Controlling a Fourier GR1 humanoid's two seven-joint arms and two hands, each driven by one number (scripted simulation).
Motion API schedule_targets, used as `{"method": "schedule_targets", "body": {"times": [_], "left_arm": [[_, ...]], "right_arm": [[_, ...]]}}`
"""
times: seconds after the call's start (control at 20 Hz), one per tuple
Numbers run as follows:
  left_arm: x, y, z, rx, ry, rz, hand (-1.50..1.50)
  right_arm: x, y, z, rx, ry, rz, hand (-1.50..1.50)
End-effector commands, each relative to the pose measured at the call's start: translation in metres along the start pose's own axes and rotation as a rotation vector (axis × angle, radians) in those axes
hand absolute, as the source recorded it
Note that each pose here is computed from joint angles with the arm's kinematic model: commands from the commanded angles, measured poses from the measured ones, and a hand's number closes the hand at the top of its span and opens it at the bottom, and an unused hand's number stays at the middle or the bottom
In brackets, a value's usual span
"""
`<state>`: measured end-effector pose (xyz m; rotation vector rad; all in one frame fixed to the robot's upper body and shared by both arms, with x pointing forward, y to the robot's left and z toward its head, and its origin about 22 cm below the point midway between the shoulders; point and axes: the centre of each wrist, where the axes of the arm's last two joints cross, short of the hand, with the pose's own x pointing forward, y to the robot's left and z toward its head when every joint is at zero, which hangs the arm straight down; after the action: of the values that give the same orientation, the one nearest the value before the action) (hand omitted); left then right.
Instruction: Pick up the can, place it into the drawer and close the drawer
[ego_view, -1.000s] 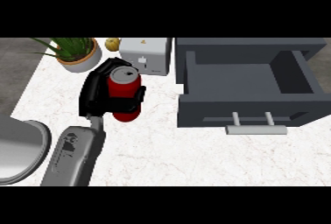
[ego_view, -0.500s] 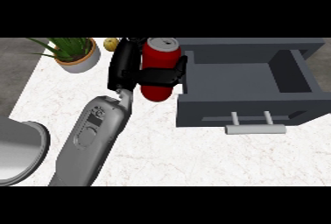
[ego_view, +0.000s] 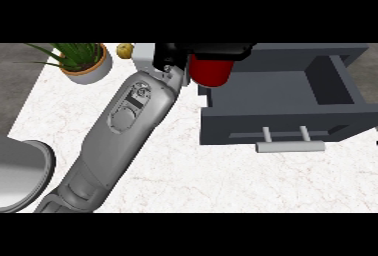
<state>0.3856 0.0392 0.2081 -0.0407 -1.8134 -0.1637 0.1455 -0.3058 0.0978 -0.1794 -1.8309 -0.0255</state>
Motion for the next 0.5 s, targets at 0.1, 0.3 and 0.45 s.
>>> {"method": "schedule_targets", "body": {"times": [0.1, 0.3, 0.45], "left_arm": [[0.025, -0.028, -0.018, 0.009, -0.009, -0.049, 1.5], [0.039, -0.033, -0.036, -0.009, 0.032, -0.034, 1.5], [0.032, -0.048, -0.032, 0.0, 0.021, -0.066, 1.5]], "right_arm": [[-0.001, 0.011, 0.009, 0.004, -0.001, 0.023, -1.5], [0.014, 0.001, 0.009, -0.024, -0.009, -0.003, -1.5], [0.004, 0.005, -0.003, 0.005, -0.008, -0.014, -1.5]]}}
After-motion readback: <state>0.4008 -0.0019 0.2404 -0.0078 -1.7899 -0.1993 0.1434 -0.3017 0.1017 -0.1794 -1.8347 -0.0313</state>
